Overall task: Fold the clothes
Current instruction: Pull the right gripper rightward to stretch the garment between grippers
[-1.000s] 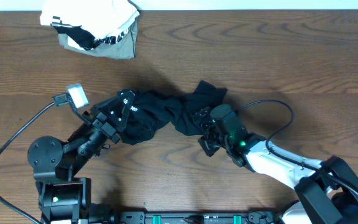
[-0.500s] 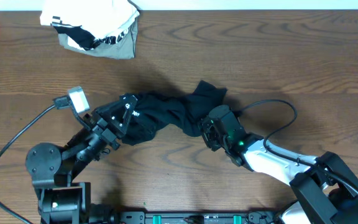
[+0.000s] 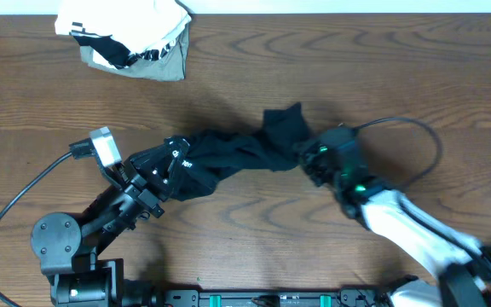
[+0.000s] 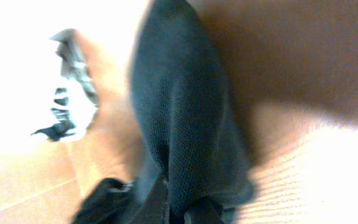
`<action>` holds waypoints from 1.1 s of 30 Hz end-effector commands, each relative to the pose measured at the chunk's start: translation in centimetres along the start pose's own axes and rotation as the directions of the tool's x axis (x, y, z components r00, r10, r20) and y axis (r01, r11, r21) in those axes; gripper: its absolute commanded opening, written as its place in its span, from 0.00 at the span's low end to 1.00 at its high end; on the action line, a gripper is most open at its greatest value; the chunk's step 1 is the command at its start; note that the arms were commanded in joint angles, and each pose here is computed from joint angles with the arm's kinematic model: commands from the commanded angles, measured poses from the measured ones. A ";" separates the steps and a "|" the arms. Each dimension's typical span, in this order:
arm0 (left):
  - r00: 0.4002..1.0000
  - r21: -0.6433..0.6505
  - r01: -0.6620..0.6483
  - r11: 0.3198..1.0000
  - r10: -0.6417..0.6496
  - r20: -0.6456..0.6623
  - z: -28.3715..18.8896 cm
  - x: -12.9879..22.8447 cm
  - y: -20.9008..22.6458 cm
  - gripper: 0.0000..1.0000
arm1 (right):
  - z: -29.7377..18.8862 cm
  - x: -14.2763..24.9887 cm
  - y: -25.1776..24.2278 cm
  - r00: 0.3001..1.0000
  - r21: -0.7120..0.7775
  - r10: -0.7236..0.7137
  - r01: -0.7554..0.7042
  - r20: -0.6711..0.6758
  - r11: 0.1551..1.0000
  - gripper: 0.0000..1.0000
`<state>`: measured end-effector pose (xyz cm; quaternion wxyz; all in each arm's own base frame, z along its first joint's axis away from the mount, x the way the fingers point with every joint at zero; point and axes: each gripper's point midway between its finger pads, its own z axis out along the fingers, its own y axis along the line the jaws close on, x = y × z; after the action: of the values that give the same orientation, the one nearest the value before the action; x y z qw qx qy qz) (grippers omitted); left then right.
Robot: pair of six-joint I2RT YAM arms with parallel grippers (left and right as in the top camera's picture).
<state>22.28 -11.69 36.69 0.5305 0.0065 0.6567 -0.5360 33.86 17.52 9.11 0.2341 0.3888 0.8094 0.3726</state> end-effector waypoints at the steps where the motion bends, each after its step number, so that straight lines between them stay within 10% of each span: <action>1: 0.999 0.051 -0.045 0.998 0.044 0.017 -0.4 -1.0 -2.5 0.06 | -3.6 -2.5 3.5 0.985 -0.083 -0.157 0.162 0.065 0.983 0.02; 16: 0.995 0.050 -0.077 0.996 0.080 -0.061 -0.7 -0.3 -3.9 0.06 | -18.1 -11.2 6.1 0.841 0.258 -0.480 0.421 0.249 0.870 0.18; 33: 0.979 -0.421 -0.021 0.907 -0.067 -0.194 -1.0 3.8 9.4 0.06 | -11.0 -12.9 -2.0 0.910 0.429 -0.410 0.396 -0.064 0.812 0.14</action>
<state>24.46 -9.71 27.54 0.4279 -0.0732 0.8004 -0.4135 33.17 0.70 15.40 0.2399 0.2921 0.9208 0.0965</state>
